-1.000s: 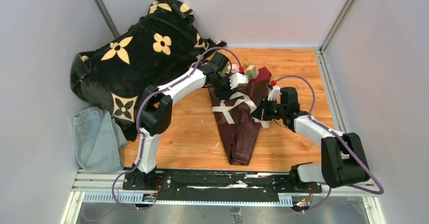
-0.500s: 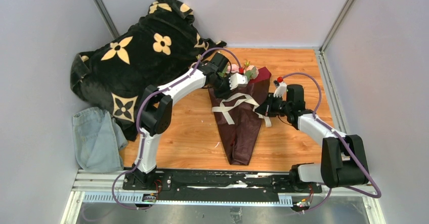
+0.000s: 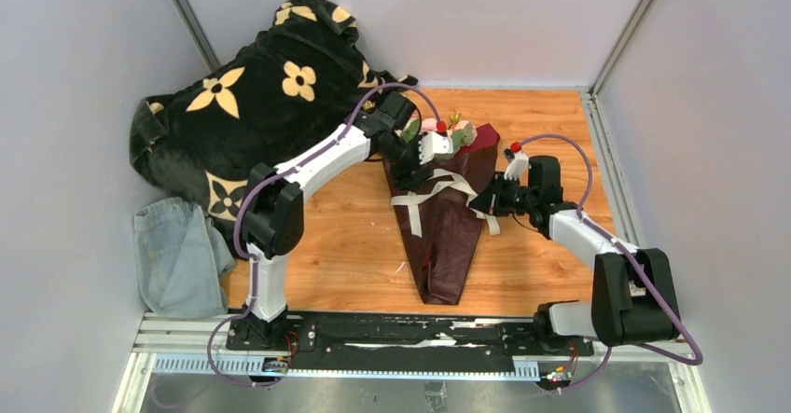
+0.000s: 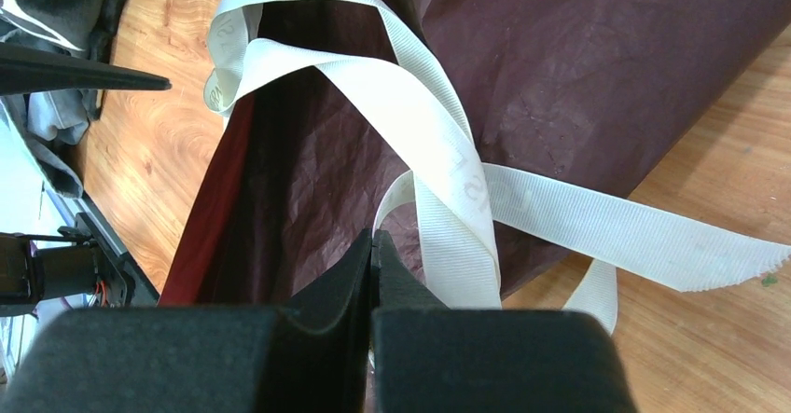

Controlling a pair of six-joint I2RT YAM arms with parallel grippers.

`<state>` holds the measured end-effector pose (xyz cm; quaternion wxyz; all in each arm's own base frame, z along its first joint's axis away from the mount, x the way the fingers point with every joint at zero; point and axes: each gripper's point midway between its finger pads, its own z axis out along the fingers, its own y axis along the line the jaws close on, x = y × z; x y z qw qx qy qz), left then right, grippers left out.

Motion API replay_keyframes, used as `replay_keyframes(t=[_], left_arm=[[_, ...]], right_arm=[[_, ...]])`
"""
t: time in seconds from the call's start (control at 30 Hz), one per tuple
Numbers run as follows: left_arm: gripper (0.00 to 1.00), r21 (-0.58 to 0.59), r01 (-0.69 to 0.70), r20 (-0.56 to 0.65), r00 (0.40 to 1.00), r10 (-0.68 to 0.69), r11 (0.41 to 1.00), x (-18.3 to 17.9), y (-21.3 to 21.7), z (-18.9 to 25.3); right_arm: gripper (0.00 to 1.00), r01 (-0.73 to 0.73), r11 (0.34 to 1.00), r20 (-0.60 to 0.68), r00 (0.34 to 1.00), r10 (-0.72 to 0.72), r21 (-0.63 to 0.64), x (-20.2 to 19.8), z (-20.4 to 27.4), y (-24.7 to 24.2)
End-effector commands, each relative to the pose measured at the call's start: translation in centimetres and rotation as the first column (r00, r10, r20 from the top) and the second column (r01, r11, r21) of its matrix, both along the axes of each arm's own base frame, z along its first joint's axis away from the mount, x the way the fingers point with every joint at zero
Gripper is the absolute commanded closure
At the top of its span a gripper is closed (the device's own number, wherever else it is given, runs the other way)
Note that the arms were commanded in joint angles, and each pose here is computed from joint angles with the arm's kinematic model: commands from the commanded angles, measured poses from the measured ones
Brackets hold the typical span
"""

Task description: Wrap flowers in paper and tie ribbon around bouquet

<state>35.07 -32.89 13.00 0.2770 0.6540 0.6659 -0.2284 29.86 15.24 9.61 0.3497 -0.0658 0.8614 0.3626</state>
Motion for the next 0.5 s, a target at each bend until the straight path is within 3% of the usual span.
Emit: replay_keyframes(t=[0.0,0.2,0.37,0.47], left_arm=[[0.34,0.062,-0.015,-0.04,0.999,0.018,0.998,0.0,0.9,-2.2],[0.36,0.089,-0.073,-0.08,0.994,0.08,0.993,1.0,0.3,-4.5],[0.52,0.055,-0.143,-0.023,0.989,0.144,0.988,2.7,-0.1,-4.5],[0.56,0.026,-0.134,-0.025,0.991,0.135,0.991,2.7,-0.5,-4.0]], right_arm=[[1.0,-0.01,1.0,0.006,1.0,0.01,0.005,0.1,0.5,-0.2],[1.0,-0.011,1.0,0.007,1.0,0.011,0.007,0.2,0.5,-0.1],[1.0,-0.009,1.0,0.005,1.0,0.009,0.01,0.2,0.5,-0.1],[1.0,-0.011,1.0,0.005,1.0,0.011,0.009,0.2,0.4,-0.1]])
